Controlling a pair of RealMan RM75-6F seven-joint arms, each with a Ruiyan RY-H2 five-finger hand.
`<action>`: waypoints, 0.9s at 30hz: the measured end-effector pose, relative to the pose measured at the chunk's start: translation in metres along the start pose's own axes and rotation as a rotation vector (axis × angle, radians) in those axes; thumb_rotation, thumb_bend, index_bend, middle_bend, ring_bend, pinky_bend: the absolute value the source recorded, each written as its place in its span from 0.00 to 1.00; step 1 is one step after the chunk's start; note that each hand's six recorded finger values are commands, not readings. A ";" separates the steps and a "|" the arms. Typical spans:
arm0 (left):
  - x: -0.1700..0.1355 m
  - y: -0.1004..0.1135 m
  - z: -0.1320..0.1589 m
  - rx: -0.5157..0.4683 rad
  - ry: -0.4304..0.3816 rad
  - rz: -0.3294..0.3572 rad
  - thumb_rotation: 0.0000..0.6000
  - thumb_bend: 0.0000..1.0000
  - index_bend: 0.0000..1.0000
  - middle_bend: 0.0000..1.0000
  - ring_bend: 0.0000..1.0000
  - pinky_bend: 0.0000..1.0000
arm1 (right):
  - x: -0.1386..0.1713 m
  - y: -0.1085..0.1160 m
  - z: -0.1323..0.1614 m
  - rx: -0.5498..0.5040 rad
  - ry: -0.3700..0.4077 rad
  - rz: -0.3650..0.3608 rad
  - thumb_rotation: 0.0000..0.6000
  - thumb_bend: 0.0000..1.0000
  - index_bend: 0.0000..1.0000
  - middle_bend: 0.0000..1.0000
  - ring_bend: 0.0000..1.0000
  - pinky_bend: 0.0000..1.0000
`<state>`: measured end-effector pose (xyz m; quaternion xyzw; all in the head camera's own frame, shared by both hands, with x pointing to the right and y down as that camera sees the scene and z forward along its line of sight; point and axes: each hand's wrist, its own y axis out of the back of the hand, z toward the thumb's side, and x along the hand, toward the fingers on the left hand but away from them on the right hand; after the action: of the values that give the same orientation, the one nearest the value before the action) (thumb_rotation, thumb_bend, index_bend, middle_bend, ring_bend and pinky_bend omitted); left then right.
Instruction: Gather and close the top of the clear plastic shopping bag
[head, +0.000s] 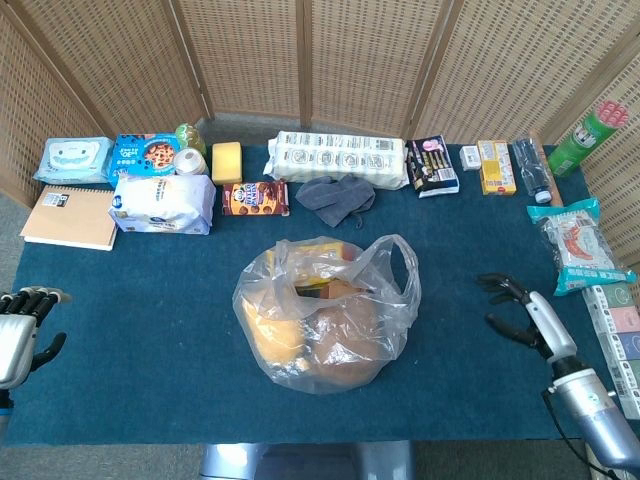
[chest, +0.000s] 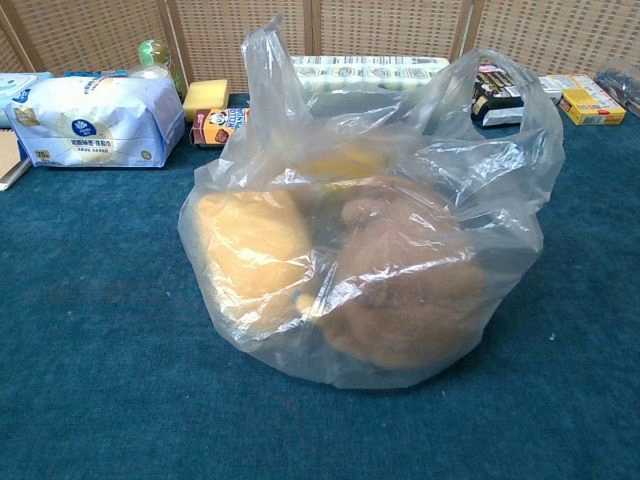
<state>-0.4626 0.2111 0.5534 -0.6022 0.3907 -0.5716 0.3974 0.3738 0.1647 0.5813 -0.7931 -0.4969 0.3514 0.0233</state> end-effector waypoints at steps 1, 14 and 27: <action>0.000 0.000 0.000 0.001 -0.001 -0.001 1.00 0.26 0.32 0.32 0.25 0.27 | -0.006 0.000 0.002 -0.020 0.002 0.019 0.04 0.16 0.23 0.27 0.25 0.25; 0.002 0.000 0.004 0.010 -0.004 -0.009 1.00 0.26 0.32 0.32 0.24 0.27 | -0.057 -0.012 0.013 0.034 -0.024 0.139 0.01 0.15 0.23 0.27 0.24 0.23; 0.003 -0.004 0.001 0.006 0.000 -0.020 1.00 0.26 0.32 0.32 0.24 0.27 | -0.084 -0.036 0.022 0.137 -0.035 0.201 0.01 0.14 0.23 0.27 0.24 0.23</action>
<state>-0.4617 0.2103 0.5585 -0.6049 0.3832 -0.5766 0.3935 0.3114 0.1086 0.6240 -0.8292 -0.3898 0.3991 0.0334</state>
